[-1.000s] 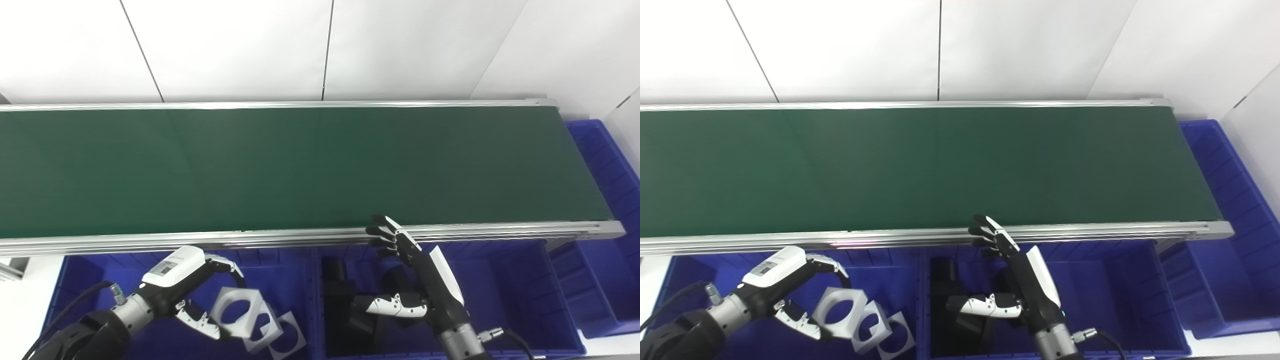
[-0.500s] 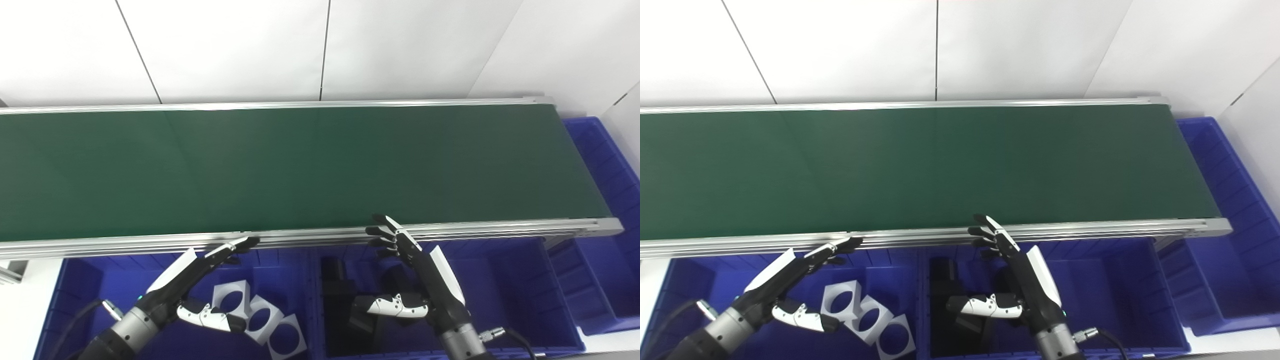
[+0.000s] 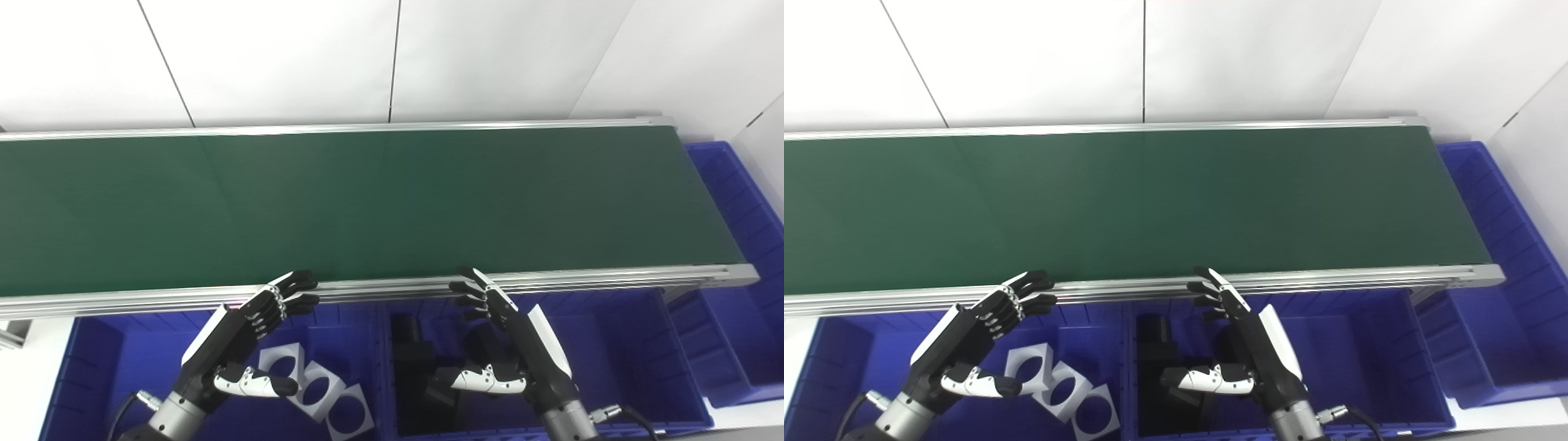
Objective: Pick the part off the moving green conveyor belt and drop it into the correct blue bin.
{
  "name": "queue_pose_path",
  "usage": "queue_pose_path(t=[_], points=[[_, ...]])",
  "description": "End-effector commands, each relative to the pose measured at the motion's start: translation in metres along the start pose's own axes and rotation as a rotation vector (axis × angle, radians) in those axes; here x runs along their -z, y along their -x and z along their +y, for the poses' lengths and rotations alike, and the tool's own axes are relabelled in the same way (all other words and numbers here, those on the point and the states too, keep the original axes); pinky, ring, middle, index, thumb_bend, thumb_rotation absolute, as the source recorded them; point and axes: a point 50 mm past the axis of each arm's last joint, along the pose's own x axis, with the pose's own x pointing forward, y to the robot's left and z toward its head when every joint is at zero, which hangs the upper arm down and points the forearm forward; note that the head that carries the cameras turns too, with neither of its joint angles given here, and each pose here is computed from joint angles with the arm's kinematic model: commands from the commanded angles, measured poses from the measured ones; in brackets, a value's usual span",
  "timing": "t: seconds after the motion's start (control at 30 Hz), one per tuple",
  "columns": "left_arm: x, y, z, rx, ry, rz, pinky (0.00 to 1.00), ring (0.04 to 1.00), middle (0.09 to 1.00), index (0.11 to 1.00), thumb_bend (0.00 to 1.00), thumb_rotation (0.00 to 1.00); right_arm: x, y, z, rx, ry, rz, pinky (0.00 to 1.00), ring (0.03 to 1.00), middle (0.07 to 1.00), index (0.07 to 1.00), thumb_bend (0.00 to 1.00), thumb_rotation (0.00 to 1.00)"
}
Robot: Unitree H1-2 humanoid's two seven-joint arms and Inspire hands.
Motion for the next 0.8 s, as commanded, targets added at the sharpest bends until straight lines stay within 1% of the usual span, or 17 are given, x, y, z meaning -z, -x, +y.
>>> queue_pose_path(t=[0.0, 0.1, 0.4, 0.6, 0.77], points=[[-0.0114, -0.0046, 0.0027, -0.014, -0.018, -0.077, 0.80, 0.825, 0.897, 0.916, 0.96, 0.36, -0.0081, 0.0016, -0.0047, 0.015, 0.001, -0.027, 0.68, 0.765, 0.827, 0.909, 0.88, 0.38], [-0.0116, -0.0050, 0.0003, -0.038, -0.008, -0.088, 0.80, 0.822, 0.913, 0.942, 0.95, 0.33, -0.0071, 0.0021, -0.0051, 0.016, 0.003, -0.024, 0.68, 0.766, 0.832, 0.913, 0.89, 0.39], [-0.0073, -0.0051, -0.0009, -0.124, 0.046, -0.105, 0.80, 0.834, 0.916, 0.946, 0.97, 0.33, -0.0063, 0.0018, -0.0045, 0.012, 0.021, -0.016, 0.69, 0.772, 0.834, 0.920, 0.89, 0.41], [-0.0070, -0.0059, 0.0004, -0.112, 0.027, -0.111, 0.79, 0.821, 0.906, 0.946, 0.96, 0.34, -0.0067, 0.0012, -0.0040, 0.014, 0.010, -0.014, 0.69, 0.775, 0.837, 0.922, 0.89, 0.40], [-0.0067, -0.0057, 0.0010, -0.104, 0.026, -0.110, 0.78, 0.812, 0.891, 0.923, 0.97, 0.31, -0.0074, 0.0005, -0.0040, 0.013, 0.014, -0.012, 0.69, 0.779, 0.840, 0.924, 0.88, 0.40]])
